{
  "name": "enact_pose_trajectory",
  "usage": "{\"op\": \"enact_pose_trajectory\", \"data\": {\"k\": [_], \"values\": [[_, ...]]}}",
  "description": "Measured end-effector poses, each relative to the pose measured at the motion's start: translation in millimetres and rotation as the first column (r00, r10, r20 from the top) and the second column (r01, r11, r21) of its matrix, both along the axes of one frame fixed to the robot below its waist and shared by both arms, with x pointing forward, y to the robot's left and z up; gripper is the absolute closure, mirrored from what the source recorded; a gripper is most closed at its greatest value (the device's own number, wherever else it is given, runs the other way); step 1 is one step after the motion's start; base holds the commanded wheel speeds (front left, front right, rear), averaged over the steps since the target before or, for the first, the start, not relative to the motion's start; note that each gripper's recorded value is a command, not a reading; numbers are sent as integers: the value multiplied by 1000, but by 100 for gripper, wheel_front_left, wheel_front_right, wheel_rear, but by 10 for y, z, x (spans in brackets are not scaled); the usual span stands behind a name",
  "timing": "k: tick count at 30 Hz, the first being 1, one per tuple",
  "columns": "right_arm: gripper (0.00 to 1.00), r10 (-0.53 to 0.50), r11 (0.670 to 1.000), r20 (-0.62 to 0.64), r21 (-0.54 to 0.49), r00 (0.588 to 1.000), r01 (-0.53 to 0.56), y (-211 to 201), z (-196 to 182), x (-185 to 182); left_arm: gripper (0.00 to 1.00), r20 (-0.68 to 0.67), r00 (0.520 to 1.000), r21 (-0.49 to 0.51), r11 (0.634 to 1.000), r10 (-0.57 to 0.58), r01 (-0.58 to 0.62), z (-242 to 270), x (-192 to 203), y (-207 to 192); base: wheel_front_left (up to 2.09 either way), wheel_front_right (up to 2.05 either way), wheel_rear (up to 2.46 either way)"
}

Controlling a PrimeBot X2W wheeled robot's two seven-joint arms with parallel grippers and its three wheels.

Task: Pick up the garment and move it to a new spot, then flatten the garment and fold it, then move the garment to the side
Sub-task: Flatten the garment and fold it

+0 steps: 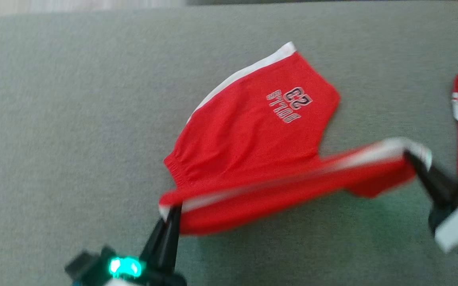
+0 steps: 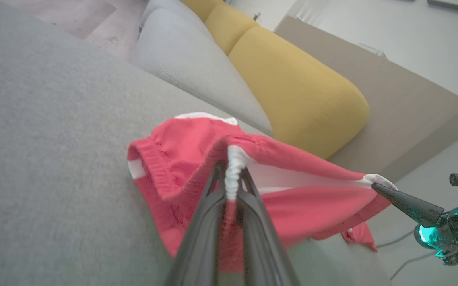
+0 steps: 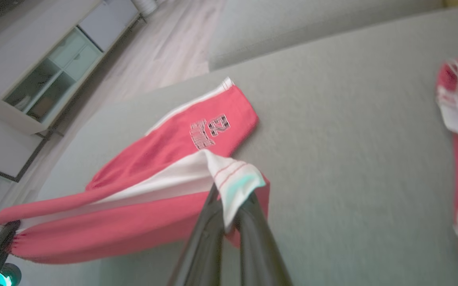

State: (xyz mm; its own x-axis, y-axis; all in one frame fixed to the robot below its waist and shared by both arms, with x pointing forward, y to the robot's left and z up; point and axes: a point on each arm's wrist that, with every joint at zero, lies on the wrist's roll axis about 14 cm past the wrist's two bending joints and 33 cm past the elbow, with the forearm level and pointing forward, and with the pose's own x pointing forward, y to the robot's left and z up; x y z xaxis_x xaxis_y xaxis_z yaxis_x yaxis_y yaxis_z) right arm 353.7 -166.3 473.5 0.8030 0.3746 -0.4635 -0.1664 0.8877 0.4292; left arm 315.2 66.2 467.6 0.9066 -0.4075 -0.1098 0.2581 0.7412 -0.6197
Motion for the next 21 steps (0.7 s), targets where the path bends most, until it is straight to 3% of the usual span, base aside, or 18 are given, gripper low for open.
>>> {"op": "enact_pose_trajectory", "data": {"k": [4,13,21], "values": [[100,73,997,18,-6,997,-73,151,100,554,100,24,999,-53,998,39,-37,114,334,64,0,0,0],[100,194,980,-112,62,975,-188,638,-230,1539,100,-7,989,-93,984,149,-149,-36,1054,315,0,0,0],[100,274,961,-216,31,937,-274,1076,-722,1909,100,-126,970,-62,974,210,-219,-498,1264,491,0,0,0]]}}
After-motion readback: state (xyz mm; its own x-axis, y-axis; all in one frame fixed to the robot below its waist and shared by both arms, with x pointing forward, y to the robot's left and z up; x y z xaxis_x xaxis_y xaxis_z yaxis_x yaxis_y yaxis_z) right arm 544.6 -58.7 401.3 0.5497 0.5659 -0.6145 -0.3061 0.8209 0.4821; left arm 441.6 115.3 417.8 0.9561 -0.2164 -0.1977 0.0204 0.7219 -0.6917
